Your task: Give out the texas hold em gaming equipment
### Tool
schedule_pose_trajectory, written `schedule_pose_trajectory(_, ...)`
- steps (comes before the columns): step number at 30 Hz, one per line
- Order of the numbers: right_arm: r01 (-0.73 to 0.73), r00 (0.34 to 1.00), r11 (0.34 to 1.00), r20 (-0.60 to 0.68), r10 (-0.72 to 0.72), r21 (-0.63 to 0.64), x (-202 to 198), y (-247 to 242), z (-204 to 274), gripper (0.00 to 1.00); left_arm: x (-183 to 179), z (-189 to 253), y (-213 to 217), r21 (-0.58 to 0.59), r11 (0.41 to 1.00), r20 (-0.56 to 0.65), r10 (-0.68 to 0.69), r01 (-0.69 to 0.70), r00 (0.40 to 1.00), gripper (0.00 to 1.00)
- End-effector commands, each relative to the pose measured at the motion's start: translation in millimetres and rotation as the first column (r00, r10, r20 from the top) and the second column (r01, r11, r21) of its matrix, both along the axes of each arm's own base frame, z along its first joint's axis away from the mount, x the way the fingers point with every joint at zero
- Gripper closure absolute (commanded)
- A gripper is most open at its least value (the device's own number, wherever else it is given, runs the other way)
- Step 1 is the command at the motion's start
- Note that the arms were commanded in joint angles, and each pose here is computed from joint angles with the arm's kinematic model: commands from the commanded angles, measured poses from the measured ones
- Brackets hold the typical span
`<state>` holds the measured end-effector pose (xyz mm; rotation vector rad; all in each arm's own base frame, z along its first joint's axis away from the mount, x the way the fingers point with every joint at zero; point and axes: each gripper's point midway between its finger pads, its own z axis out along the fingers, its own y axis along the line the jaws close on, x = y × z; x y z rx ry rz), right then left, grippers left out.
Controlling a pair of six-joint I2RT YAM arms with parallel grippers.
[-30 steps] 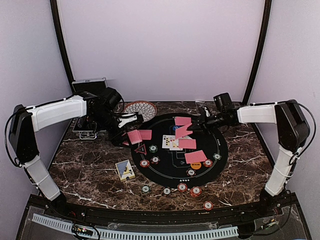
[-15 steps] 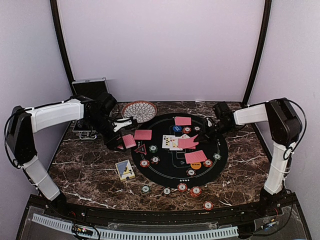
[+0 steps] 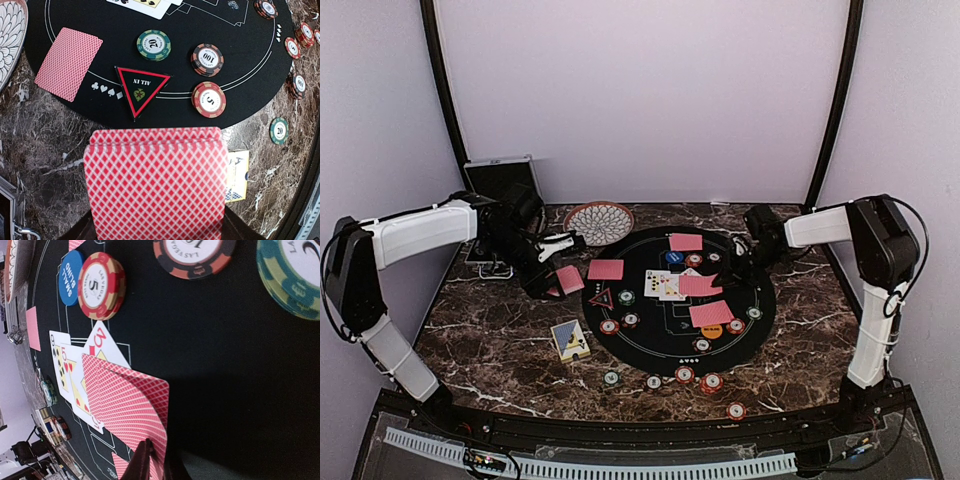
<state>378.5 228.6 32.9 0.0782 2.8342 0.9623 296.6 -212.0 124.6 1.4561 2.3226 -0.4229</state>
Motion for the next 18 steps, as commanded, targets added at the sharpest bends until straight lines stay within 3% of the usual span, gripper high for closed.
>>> schedule_pose_trajectory(1,-0.008,1.0,0.999,0.003,0.008,-0.04,1,-7,-4,0.84,1,14,1,-0.033,0.999,0.034,0.017,-0.016,0.999,1.0)
schedule_pose_trajectory(5,-0.013,1.0,0.999,0.003,0.014,-0.048,0,-8,-2,0.72,1,14,3,-0.028,0.999,0.038,0.021,-0.02,0.999,1.0)
schedule_pose_trajectory(12,-0.008,1.0,0.994,0.025,0.011,-0.109,4,-16,5,0.62,3,10,7,-0.019,0.999,0.038,0.034,-0.034,0.999,1.0)
schedule_pose_trajectory(18,0.033,0.996,0.982,0.089,-0.017,-0.185,10,-32,26,0.43,10,5,15,0.009,0.998,0.048,0.059,-0.06,0.997,1.0)
